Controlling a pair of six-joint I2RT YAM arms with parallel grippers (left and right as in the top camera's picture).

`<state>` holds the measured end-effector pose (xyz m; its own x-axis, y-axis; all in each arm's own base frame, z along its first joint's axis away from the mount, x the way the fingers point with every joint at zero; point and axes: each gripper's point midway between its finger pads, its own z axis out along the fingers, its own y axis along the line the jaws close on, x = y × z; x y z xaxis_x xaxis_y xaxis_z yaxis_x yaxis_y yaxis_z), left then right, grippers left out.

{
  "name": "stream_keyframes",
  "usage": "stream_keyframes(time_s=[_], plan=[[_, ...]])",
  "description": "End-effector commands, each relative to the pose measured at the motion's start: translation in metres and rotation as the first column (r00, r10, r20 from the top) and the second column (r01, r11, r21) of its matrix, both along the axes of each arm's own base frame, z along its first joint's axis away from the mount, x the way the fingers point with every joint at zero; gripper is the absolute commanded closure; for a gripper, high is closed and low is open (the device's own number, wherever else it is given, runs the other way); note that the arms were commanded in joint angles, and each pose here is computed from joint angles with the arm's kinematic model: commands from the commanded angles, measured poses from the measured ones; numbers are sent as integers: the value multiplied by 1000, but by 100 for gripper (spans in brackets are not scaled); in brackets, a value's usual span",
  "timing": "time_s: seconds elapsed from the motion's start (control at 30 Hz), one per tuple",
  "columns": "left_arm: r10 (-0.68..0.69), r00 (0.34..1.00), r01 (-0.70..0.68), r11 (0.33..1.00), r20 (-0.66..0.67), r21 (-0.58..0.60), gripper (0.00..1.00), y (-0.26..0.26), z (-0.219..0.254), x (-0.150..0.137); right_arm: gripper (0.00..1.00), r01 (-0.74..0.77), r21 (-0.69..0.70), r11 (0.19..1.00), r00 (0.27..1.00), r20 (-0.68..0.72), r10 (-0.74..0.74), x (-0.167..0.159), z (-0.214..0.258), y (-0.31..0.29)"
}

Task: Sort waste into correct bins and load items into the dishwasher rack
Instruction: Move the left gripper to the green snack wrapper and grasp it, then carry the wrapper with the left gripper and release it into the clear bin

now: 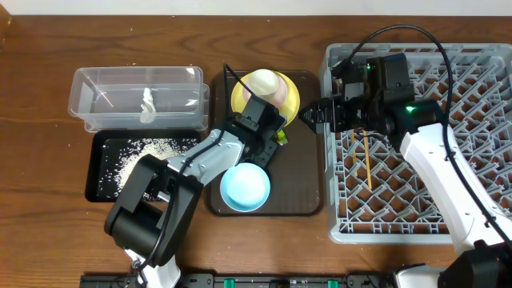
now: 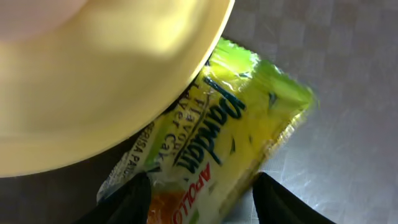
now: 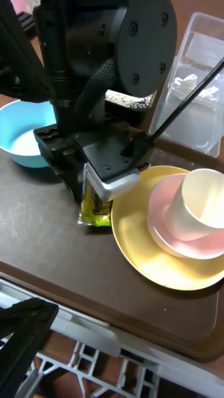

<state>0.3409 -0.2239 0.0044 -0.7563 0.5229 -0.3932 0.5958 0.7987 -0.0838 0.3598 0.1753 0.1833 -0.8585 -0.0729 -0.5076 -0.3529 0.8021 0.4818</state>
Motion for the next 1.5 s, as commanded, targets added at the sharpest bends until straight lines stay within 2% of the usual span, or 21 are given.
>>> stream_keyframes(time_s=[0.0, 0.2, 0.47, 0.73, 0.97, 1.1, 1.27, 1.47], plan=[[-7, 1000, 8, 1000, -21, 30, 47, 5, -11, -4, 1, -12, 17, 1000, 1000, 16, 12, -1, 9, 5], [-7, 1000, 8, 1000, -21, 30, 74, 5, -11, -4, 1, -12, 17, 1000, 1000, 16, 12, -1, 9, 5], [-7, 1000, 7, 1000, -4, 20, 93, 4, -3, -2, 1, -12, 17, 1000, 1000, 16, 12, -1, 9, 5], [-2, 995, 5, 999, 99, -37, 94, 1, 50, 4, 1, -12, 17, 1000, 1000, 16, 12, -1, 9, 5], [62, 966, -63, 998, 253, -3, 94, 24, 107, 11, 1, -12, 17, 1000, 1000, 16, 12, -1, 9, 5], [115, 923, -115, 993, 368, -20, 91, 39, 148, 18, 1, -12, 17, 1000, 1000, 16, 12, -1, 9, 5], [235, 835, -247, 968, 498, -42, 87, 78, 190, 38, 1, -12, 17, 1000, 1000, 16, 12, -1, 9, 5], [369, 742, -394, 916, 559, -81, 86, 132, 204, 68, 1, -12, 17, 1000, 1000, 16, 12, -1, 9, 5]])
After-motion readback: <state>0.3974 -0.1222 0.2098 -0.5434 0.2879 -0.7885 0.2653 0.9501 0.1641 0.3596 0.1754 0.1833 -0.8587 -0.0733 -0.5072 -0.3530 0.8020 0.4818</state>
